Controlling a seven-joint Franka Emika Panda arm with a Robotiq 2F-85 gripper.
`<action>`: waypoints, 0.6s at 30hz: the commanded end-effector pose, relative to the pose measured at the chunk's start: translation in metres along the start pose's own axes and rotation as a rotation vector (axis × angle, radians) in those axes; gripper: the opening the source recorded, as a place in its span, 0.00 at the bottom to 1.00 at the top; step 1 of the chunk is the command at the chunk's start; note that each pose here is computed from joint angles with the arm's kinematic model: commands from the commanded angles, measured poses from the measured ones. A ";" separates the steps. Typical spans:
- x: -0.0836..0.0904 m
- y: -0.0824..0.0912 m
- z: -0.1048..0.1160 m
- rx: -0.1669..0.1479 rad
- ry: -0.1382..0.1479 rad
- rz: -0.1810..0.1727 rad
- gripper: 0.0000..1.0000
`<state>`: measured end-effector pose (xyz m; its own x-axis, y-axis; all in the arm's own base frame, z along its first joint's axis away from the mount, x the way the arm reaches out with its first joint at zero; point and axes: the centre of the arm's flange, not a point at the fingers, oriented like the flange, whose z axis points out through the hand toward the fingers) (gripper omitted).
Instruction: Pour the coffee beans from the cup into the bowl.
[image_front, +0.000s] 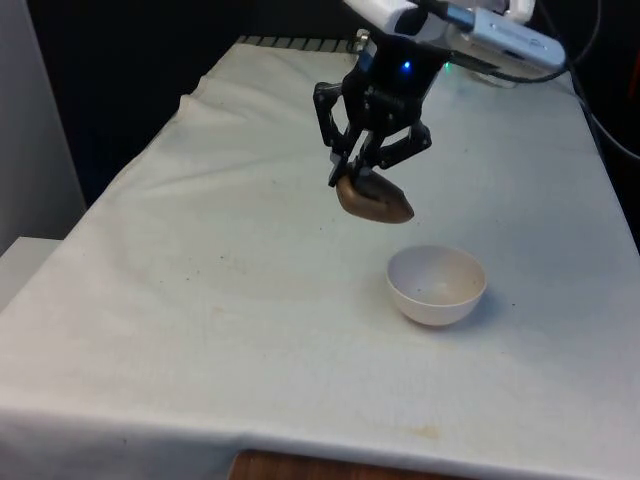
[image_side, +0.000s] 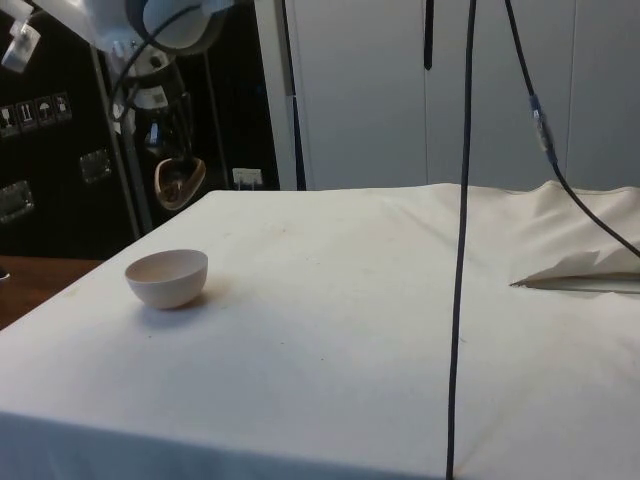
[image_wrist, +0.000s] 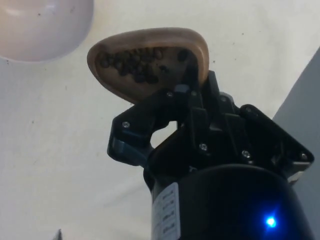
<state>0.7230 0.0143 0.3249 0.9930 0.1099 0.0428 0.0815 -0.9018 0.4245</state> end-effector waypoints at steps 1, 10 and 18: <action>0.001 -0.002 -0.001 -0.022 -0.001 0.002 0.00; 0.001 -0.012 -0.001 -0.090 0.009 0.004 0.00; 0.000 -0.023 -0.001 -0.148 0.009 0.004 0.00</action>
<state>0.7212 0.0345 0.3170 0.9920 0.1134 0.0555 0.0649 -0.8352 0.5461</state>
